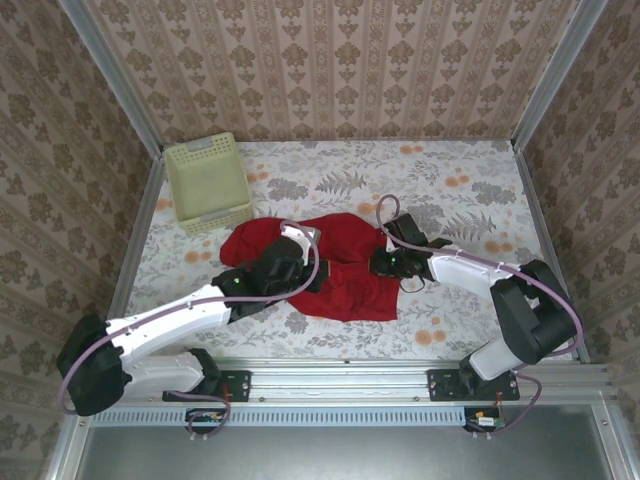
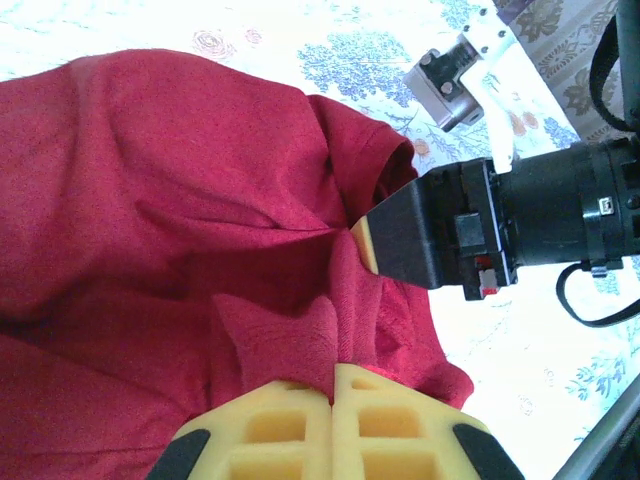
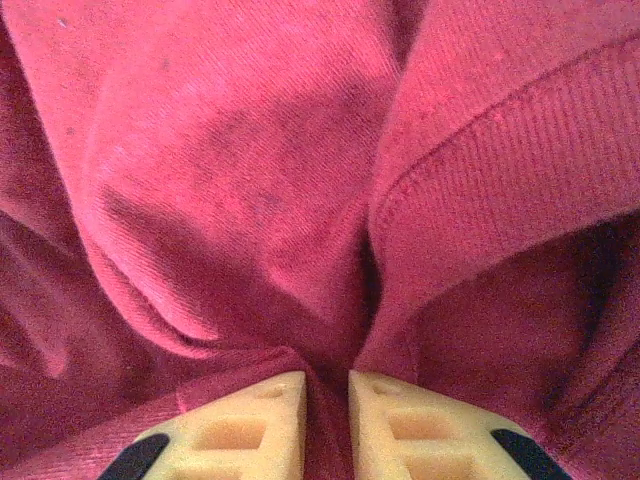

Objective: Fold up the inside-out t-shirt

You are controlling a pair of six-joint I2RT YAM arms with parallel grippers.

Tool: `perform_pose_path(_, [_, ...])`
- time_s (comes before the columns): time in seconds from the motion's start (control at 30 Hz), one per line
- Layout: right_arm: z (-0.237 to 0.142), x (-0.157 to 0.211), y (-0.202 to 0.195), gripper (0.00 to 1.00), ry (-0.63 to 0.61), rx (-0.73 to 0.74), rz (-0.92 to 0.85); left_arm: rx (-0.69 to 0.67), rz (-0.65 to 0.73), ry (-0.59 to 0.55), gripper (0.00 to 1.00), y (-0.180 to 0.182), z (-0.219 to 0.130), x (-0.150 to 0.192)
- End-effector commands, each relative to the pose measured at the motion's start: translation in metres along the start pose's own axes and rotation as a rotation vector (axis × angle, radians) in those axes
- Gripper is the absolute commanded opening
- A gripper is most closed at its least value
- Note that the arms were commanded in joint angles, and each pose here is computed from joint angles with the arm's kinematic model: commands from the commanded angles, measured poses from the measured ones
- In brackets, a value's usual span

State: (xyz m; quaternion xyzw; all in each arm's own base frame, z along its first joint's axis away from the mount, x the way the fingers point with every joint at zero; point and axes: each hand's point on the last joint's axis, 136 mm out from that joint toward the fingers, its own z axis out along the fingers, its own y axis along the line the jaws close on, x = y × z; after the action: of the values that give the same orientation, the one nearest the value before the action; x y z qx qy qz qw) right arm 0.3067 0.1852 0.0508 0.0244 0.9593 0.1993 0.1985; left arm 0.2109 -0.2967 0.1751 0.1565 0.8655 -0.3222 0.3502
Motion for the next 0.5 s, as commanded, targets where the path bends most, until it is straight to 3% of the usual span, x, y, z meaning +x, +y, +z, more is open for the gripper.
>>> perform_pose_path(0.0, [-0.015,-0.013,-0.006,0.26,-0.042,0.061,-0.018,-0.045,0.046,-0.02,0.0,0.009,-0.013,-0.008])
perform_pose_path(0.1, [-0.021,-0.012,-0.013,0.35,-0.056,0.099,-0.026,-0.063,0.048,-0.019,0.0,0.015,-0.017,-0.01])
perform_pose_path(0.47, [0.006,0.0,-0.027,0.33,-0.005,0.134,-0.001,-0.084,0.046,-0.028,0.0,0.022,-0.026,-0.013])
